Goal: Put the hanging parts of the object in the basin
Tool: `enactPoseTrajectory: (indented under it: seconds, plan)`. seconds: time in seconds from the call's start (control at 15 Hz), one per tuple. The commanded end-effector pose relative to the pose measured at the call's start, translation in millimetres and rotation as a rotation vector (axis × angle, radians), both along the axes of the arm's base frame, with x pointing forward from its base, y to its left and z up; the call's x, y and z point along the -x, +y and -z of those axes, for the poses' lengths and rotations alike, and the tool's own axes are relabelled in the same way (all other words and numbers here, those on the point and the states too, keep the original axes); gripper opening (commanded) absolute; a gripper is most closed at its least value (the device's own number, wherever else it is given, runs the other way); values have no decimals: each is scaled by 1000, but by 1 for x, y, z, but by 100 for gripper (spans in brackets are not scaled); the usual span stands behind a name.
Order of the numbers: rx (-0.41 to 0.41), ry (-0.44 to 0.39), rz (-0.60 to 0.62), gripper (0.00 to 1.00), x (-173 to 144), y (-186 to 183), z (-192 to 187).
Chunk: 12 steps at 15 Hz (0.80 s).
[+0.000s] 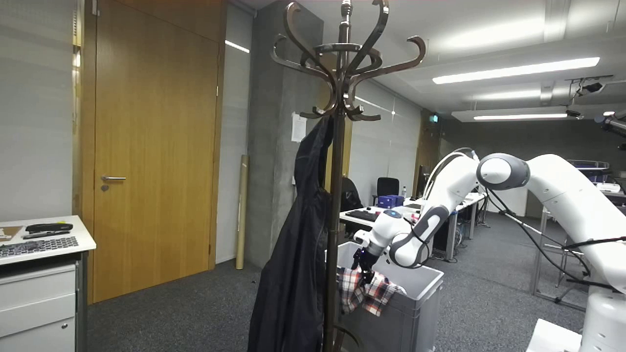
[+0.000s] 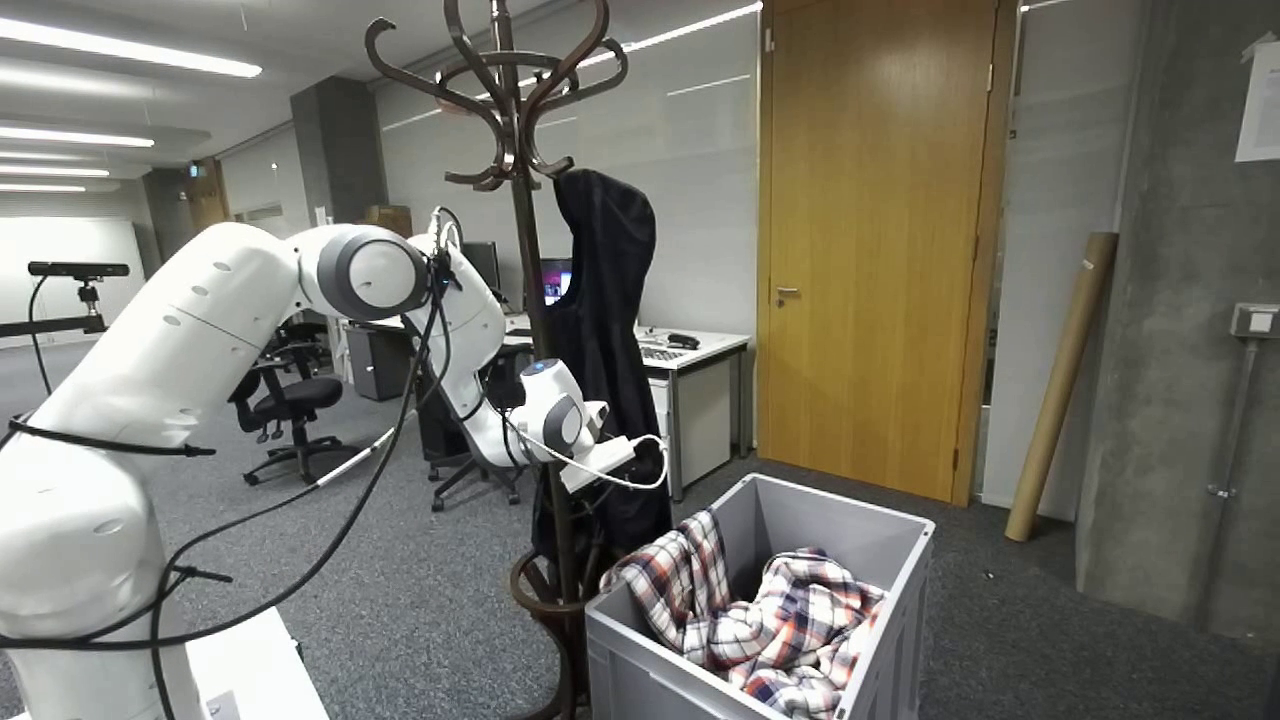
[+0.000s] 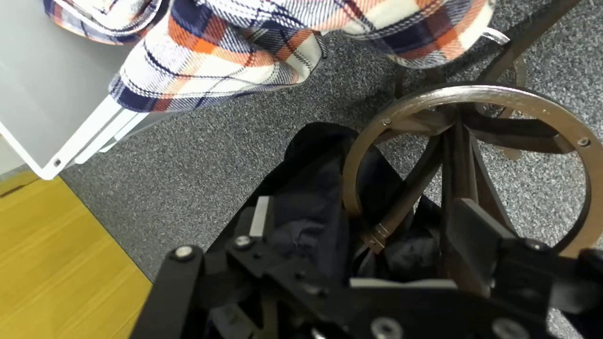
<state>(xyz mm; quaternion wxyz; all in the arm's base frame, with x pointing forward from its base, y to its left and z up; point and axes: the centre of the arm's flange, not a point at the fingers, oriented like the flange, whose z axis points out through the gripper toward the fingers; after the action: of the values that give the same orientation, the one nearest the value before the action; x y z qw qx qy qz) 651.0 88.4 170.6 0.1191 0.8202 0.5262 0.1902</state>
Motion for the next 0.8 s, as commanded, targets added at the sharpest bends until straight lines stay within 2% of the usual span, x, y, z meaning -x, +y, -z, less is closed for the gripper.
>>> enactPoseTrajectory:
  seconds: [0.0, 0.47, 0.73]
  plan:
    - [20, -33, -116, 100, -14, -14, 12]
    - [10, 54, -249, 100, -11, -24, 41]
    - [2, 150, -303, 100, -7, -30, 50]
